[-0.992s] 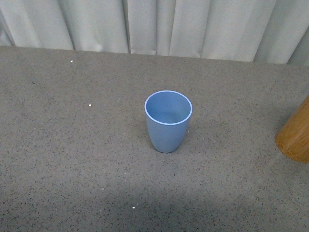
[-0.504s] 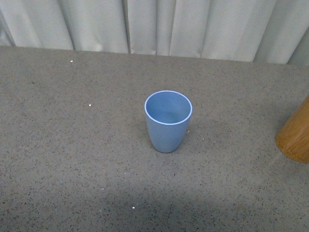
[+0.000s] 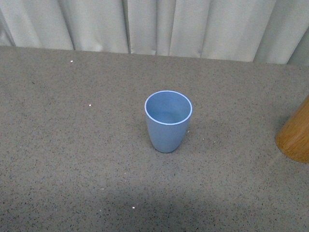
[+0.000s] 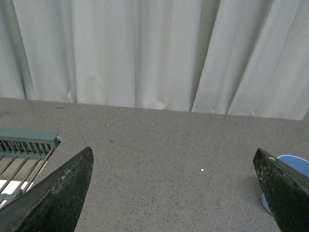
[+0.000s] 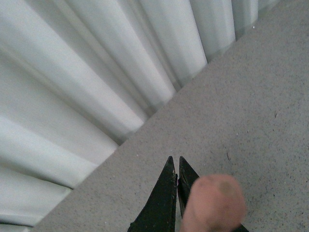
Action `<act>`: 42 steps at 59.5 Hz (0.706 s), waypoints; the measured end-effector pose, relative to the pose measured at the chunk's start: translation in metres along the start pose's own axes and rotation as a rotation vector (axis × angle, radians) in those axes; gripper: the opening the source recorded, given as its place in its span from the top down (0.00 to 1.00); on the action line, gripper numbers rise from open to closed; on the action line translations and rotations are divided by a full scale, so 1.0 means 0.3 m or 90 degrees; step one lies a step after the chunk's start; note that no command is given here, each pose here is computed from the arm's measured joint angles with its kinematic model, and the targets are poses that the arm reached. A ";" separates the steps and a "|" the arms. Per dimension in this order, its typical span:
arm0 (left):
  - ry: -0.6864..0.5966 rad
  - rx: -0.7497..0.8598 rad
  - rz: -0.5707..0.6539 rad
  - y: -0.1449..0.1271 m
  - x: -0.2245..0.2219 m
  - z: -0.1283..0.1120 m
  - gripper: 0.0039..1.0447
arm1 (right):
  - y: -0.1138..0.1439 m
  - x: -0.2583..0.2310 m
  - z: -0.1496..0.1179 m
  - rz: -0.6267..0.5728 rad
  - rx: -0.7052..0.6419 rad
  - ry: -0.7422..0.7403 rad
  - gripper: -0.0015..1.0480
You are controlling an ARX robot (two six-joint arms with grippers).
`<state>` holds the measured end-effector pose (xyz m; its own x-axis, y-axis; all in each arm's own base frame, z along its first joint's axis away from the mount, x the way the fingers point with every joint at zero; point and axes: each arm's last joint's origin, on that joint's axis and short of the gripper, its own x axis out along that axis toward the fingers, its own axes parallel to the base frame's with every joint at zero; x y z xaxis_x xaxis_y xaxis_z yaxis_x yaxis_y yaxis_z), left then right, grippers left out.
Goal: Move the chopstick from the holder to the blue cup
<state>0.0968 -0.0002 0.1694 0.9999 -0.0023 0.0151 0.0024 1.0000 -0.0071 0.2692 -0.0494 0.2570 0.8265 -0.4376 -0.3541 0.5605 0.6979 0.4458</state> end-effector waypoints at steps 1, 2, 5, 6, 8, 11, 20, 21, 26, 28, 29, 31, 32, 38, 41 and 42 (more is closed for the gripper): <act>0.000 0.000 0.000 0.000 0.000 0.000 0.06 | 0.001 -0.006 0.005 0.003 0.001 -0.003 0.99; 0.000 0.000 0.000 0.000 0.000 0.000 0.06 | 0.004 -0.018 0.012 0.008 0.003 -0.008 0.99; 0.000 0.000 0.000 0.000 0.000 0.000 0.06 | 0.014 -0.048 0.027 0.024 0.010 -0.020 0.99; 0.000 0.000 0.000 0.000 0.000 0.000 0.06 | 0.017 -0.053 0.029 0.027 0.010 -0.022 0.99; 0.000 0.000 0.000 0.000 0.000 0.000 0.06 | 0.029 -0.073 0.034 0.042 0.016 -0.027 0.99; 0.000 0.000 0.000 0.000 0.000 0.000 0.06 | 0.046 -0.090 0.033 0.062 0.022 -0.030 0.99; 0.000 0.000 0.000 0.000 0.000 0.000 0.06 | 0.098 -0.106 -0.003 0.114 0.042 -0.021 0.99; 0.000 0.000 0.000 0.000 0.000 0.000 0.06 | 0.108 -0.106 -0.017 0.123 0.044 -0.017 0.99; 0.000 0.000 0.000 0.000 0.000 0.000 0.06 | 0.133 -0.102 -0.063 0.146 0.050 -0.001 0.99; 0.000 0.000 0.000 0.000 0.000 0.000 0.06 | 0.143 -0.100 -0.083 0.154 0.052 0.005 0.99; 0.000 0.000 0.000 0.000 0.000 0.000 0.06 | 0.149 -0.098 -0.097 0.160 0.054 0.011 0.99; 0.000 0.000 0.000 0.000 0.000 0.000 0.06 | 0.158 -0.095 -0.117 0.168 0.054 0.019 0.99; 0.000 0.000 0.000 0.000 0.000 0.000 0.06 | 0.165 -0.093 -0.135 0.175 0.056 0.026 0.99; 0.000 0.000 0.000 0.000 0.000 0.000 0.06 | 0.189 -0.086 -0.190 0.198 0.056 0.052 0.99; 0.000 0.000 0.000 0.000 0.000 0.000 0.06 | 0.204 -0.083 -0.218 0.212 0.056 0.067 0.99; 0.000 0.000 0.000 0.000 0.000 0.000 0.06 | 0.210 -0.082 -0.229 0.218 0.055 0.073 0.99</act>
<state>0.0968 -0.0002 0.1694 0.9999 -0.0023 0.0151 0.0024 1.0000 -0.0071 0.2807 0.0442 0.2373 0.9584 -0.1175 -0.2602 0.2593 0.7398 0.6209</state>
